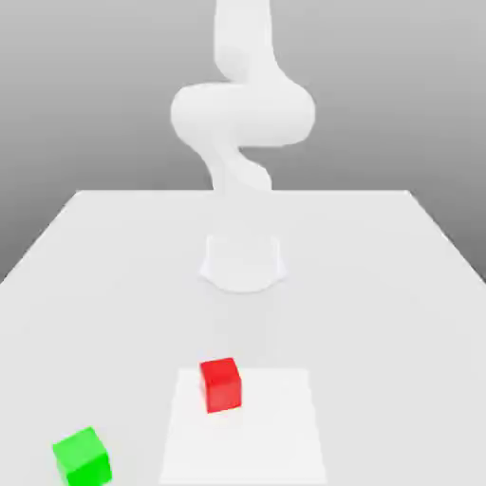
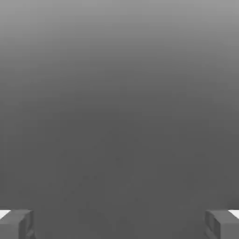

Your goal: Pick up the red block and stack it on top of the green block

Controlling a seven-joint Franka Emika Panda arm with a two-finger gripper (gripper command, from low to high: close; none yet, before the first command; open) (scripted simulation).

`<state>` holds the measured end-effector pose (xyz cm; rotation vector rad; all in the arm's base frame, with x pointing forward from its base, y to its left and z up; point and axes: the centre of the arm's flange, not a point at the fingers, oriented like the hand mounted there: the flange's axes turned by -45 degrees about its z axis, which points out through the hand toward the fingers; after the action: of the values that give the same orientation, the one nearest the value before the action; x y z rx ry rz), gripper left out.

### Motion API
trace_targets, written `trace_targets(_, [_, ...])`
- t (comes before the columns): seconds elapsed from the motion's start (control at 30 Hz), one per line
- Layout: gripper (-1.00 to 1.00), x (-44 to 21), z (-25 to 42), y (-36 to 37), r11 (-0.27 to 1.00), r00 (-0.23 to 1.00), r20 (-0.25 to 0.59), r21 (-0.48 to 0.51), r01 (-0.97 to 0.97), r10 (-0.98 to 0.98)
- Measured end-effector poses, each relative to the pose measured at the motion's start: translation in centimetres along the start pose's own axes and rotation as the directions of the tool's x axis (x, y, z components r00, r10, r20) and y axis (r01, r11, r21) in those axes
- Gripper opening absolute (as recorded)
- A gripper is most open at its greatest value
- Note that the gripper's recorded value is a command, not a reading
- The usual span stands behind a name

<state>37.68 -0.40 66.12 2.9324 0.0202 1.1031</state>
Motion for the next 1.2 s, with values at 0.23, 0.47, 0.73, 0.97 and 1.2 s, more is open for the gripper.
trace_targets(0.23, [0.00,-7.4,16.7,1.1,0.995,0.961,0.259,0.021,0.093,-0.095])
trace_targets(0.47, [0.00,-20.4,28.7,2.0,0.981,0.844,0.501,0.101,0.164,-0.192])
trace_targets(0.73, [0.00,-32.8,35.6,2.2,0.966,0.730,0.633,0.178,0.186,-0.257])
trace_targets(0.97, [-1.00,-34.8,37.6,2.2,0.966,0.728,0.635,0.178,0.186,-0.257])
trace_targets(1.2, [-1.00,-32.9,35.5,2.2,0.966,0.728,0.635,0.179,0.185,-0.257])
